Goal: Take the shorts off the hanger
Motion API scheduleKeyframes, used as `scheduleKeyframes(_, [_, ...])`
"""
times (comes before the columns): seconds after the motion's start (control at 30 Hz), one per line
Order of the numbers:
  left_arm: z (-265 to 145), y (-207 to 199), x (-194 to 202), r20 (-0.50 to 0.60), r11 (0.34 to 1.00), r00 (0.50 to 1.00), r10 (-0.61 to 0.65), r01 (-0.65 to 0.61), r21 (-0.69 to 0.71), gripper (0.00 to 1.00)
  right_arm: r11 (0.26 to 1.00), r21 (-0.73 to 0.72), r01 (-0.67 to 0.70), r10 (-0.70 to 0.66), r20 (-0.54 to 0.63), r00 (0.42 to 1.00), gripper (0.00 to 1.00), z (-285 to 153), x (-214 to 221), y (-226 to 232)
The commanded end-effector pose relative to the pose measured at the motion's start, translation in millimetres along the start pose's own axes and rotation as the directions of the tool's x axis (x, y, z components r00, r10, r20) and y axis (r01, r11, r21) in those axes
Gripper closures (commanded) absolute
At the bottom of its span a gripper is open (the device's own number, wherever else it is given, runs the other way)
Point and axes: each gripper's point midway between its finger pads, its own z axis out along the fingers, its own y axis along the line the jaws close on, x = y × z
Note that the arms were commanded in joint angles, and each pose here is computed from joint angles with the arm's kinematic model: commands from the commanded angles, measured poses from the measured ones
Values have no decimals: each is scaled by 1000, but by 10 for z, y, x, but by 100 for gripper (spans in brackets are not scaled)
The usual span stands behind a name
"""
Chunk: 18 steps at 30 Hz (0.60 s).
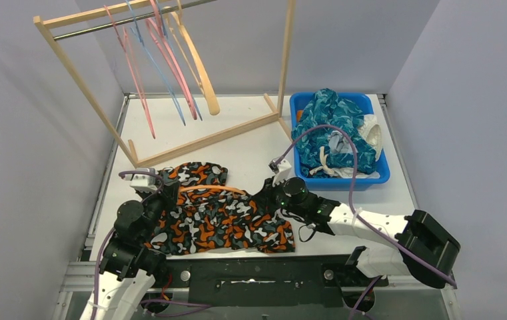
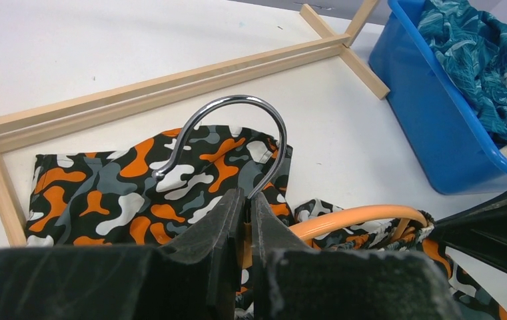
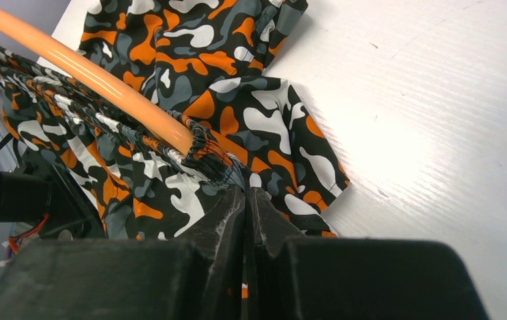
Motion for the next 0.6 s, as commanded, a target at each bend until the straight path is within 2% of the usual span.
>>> scheduleKeyframes(0.0, [-55,54,-610,210,997,978,-20,35,-64,100,998,62,-1,6,-71,997,100,96,157,-182])
scheduleKeyframes(0.07, [-90,111,-636,221,994,975,-27,50,-96,100,992,130,-2,14,-95,995,100,90,226,-331])
scheduleKeyframes(0.13, [-121,150,-649,238,992,971,-36,64,-112,100,986,160,-38,49,-64,997,100,36,242,-468])
scheduleKeyframes(0.2, [-132,150,-664,253,992,967,-37,66,-108,100,988,139,-67,72,-31,997,100,6,179,-460])
scheduleKeyframes(0.4, [-94,143,-626,225,993,974,-22,48,-110,100,976,204,-75,77,-2,997,100,-92,76,-626])
scheduleKeyframes(0.57, [-99,154,-634,222,992,975,-19,46,-118,100,970,225,-93,100,-16,995,100,-110,113,-699])
